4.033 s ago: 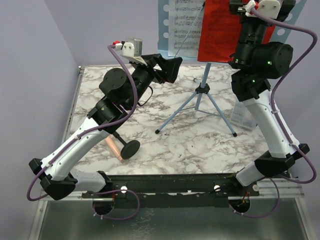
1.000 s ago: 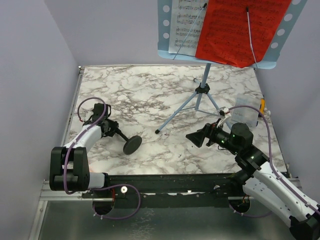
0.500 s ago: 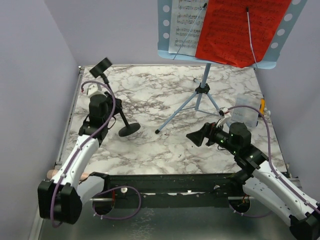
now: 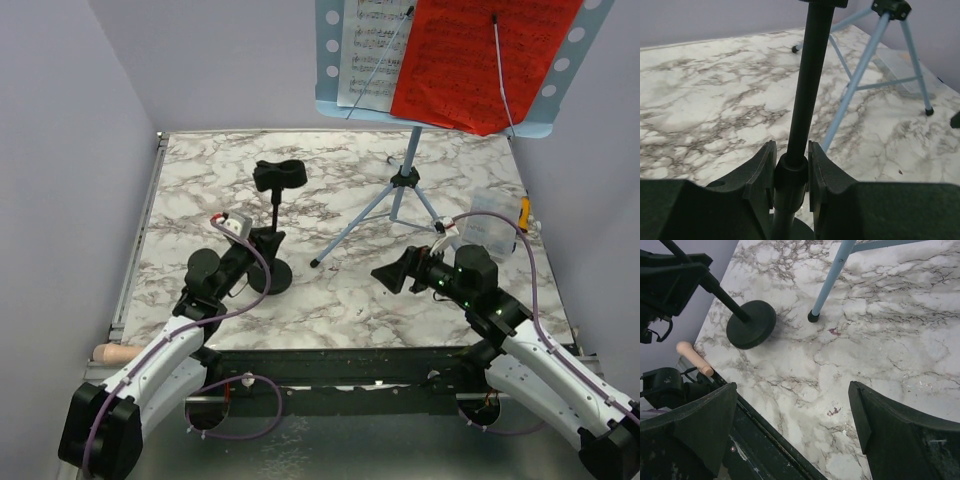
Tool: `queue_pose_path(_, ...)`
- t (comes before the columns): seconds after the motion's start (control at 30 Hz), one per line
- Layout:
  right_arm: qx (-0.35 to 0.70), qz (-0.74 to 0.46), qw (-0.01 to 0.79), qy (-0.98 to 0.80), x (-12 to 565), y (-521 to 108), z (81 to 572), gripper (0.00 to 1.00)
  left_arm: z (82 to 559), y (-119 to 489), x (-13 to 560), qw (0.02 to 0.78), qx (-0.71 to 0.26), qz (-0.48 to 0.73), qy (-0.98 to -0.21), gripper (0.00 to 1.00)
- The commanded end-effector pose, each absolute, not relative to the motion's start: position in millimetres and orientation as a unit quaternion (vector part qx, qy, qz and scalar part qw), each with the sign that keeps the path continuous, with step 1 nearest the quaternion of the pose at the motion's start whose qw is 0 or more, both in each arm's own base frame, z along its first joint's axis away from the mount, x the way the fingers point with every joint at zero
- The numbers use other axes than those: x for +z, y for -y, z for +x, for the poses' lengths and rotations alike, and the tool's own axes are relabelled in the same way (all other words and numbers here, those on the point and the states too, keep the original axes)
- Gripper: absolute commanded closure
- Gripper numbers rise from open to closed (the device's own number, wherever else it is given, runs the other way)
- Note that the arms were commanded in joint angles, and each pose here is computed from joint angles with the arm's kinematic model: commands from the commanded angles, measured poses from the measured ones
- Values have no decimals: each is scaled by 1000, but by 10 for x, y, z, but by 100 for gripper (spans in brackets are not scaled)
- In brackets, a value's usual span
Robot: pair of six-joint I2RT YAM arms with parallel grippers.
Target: Set up the instrument practice props
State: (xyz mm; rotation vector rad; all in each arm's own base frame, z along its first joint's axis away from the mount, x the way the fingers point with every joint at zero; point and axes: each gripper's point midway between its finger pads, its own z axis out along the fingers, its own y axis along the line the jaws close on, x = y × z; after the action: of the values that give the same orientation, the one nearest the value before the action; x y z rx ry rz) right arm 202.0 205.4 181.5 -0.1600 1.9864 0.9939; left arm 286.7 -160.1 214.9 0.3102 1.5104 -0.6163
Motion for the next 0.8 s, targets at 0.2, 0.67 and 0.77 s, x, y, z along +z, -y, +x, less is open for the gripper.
queue_pose_path(0.2, 426, -79, 449, -781, 1934, -2108, 1965, 0, 2173, 2427, 2470, 652, -446, 322, -523, 100)
queue_pose_path(0.67, 433, -83, 464, -768, 1992, -2052, 1878, 0, 2096, 2816, 2148, 624, -488, 312, -524, 100)
queue_pose_path(0.77, 430, -80, 466, -770, 1985, -2031, 1874, 0, 2118, 2798, 2132, 626, -481, 309, -530, 80)
